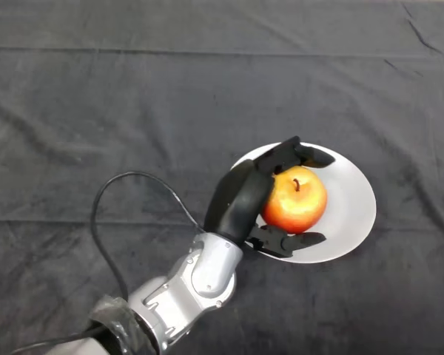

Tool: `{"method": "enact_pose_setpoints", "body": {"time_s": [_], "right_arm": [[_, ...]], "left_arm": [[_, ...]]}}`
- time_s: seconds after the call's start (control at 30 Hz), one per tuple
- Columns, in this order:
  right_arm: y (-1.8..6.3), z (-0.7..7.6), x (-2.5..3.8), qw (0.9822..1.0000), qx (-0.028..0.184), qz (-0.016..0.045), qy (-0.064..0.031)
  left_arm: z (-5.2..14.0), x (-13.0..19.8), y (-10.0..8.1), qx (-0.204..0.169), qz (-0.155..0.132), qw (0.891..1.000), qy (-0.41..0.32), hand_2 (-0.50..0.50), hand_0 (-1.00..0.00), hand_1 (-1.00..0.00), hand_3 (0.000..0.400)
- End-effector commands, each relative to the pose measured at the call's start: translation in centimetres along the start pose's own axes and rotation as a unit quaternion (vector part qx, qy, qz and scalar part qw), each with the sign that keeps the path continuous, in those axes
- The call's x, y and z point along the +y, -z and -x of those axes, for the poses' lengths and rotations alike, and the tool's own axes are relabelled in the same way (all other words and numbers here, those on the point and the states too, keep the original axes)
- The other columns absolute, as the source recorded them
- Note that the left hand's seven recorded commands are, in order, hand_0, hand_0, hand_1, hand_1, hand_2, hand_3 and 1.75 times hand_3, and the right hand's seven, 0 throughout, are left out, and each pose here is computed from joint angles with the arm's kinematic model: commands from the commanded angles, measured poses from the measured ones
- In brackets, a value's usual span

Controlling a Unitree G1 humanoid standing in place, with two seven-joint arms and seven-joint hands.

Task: Move the apple to the plate

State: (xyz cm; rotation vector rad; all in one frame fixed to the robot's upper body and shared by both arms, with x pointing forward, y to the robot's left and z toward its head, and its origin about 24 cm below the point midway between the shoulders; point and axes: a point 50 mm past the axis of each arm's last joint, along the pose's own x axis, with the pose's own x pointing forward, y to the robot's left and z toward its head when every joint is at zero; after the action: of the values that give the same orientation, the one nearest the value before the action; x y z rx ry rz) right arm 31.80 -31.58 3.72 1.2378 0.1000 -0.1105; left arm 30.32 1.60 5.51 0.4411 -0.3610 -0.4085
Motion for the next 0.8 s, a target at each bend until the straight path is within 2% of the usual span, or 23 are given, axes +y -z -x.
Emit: {"method": "enact_pose_setpoints", "body": {"time_s": [0.03, 0.17, 0.23, 0.27, 0.3, 0.37, 0.8], "right_arm": [[-1.72, -0.48, 1.93, 0.9991, -0.029, 0.0016, -0.0313], [-1.73, -0.48, 1.93, 0.9991, -0.029, 0.0012, -0.0314], [-1.73, -0.48, 1.93, 0.9991, -0.029, 0.0010, -0.0314], [-1.73, -0.48, 1.93, 0.9991, -0.029, 0.0009, -0.0314], [-1.73, -0.48, 1.93, 0.9991, -0.028, 0.0008, -0.0315], [-1.74, -0.48, 1.93, 0.9991, -0.028, 0.0007, -0.0315], [-1.74, -0.48, 1.93, 0.9991, -0.028, 0.0001, -0.0317]], "left_arm": [[-1.5, 0.6, -1.0, -0.027, -0.015, 1.000, 0.006, 0.00, -1.00, -1.00, 0.400], [-1.6, 0.5, -0.9, -0.026, -0.018, 0.999, 0.011, -0.01, -1.00, -0.98, 0.400], [-1.6, 0.5, -0.9, -0.026, -0.020, 0.999, 0.013, -0.16, -1.00, -0.68, 0.400], [-1.6, 0.5, -0.8, -0.026, -0.021, 0.999, 0.013, -0.37, -0.96, -0.22, 0.386], [-1.6, 0.5, -0.8, -0.025, -0.021, 0.999, 0.014, -0.33, -0.66, 0.00, 0.265], [-1.6, 0.5, -0.7, -0.025, -0.023, 0.999, 0.015, 0.00, 0.00, 0.00, 0.000], [-1.3, 2.2, -0.5, -0.031, -0.022, 0.999, 0.003, 0.00, 0.00, 0.00, 0.000]]}}
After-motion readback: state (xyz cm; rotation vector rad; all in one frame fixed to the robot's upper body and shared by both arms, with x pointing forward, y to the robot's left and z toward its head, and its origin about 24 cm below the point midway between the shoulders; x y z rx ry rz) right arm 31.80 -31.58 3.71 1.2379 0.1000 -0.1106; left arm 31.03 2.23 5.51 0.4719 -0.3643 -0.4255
